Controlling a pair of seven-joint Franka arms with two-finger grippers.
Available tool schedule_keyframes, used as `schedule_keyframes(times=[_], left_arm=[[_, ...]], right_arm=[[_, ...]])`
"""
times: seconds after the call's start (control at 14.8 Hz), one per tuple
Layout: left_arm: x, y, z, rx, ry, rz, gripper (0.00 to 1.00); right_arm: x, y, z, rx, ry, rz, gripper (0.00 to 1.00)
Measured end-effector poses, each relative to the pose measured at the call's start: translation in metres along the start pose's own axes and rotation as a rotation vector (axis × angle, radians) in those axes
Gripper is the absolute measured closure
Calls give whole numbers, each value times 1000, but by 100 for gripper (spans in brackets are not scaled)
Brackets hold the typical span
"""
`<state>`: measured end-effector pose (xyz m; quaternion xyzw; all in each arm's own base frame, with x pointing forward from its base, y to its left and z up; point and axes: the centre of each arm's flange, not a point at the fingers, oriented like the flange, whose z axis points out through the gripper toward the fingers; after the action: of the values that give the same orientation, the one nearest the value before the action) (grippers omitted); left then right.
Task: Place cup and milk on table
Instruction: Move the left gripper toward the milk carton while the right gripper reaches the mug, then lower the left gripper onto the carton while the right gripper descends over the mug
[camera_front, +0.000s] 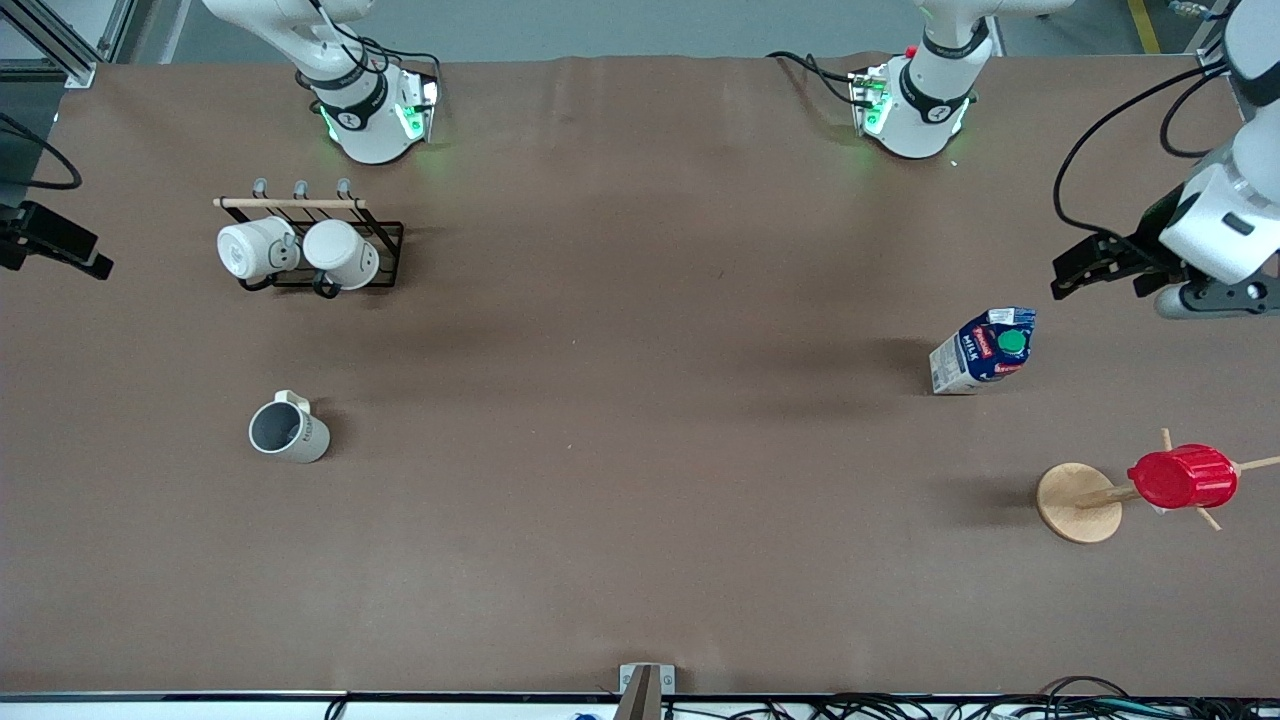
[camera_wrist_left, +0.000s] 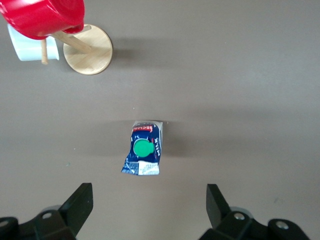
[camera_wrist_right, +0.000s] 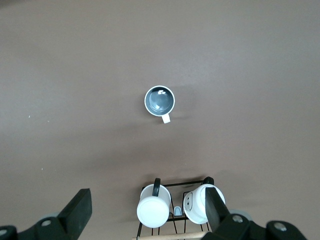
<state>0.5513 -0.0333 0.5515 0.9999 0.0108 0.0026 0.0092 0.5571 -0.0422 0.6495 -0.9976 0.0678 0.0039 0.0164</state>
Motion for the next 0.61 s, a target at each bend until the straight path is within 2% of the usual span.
schedule_keyframes(times=[0.2,0.61], left_arm=[[1,-5,41,1,-6,-9,0],[5,-12,116,3,-18,-20,0]], right_arm=[[26,-11,46,-4,13,-32,0],[76,-10,200,-25,-14,-175,0]])
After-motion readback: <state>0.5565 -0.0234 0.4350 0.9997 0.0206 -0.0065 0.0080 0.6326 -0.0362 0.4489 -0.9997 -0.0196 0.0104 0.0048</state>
